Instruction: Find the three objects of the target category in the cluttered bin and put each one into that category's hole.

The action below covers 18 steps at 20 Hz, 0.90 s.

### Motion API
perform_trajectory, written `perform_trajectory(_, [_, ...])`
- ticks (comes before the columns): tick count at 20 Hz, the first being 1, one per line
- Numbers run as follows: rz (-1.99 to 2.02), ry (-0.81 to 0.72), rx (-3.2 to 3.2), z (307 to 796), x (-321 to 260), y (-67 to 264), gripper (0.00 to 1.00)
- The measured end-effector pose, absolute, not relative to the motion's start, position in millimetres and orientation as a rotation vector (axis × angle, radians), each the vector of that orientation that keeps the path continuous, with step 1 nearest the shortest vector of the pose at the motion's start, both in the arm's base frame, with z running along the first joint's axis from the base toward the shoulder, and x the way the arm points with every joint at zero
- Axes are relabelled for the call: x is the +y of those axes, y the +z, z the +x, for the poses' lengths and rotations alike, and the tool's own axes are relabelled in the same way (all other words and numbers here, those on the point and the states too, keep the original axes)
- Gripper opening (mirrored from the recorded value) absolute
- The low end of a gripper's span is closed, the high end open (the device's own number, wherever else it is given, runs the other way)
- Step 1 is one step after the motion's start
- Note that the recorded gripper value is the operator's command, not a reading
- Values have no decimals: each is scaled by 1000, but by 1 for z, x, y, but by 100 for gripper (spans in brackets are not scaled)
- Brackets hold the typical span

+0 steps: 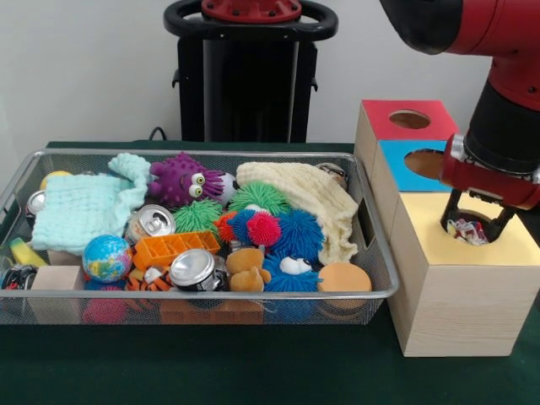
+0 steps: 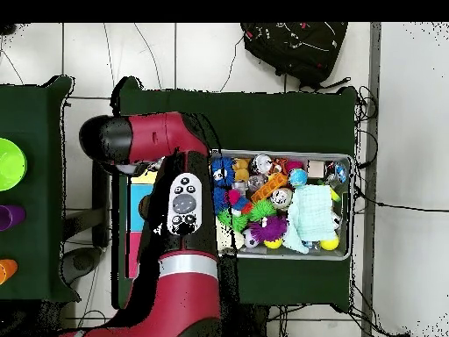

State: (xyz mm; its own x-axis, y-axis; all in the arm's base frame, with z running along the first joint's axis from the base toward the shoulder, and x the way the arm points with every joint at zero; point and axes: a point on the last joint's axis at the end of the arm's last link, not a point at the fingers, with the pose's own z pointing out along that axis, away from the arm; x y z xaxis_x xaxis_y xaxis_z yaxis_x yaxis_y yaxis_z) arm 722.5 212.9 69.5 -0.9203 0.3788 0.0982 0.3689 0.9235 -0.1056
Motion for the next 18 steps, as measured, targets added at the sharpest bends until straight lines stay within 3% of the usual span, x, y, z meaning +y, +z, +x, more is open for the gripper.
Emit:
perform_trajectory(9, [-577, 134, -2915, 728, 216, 69, 100])
perform_trajectory(10, [-576, 136, -2903, 730, 216, 69, 0])
perform_trajectory(18, [-574, 136, -2899, 733, 217, 73, 0])
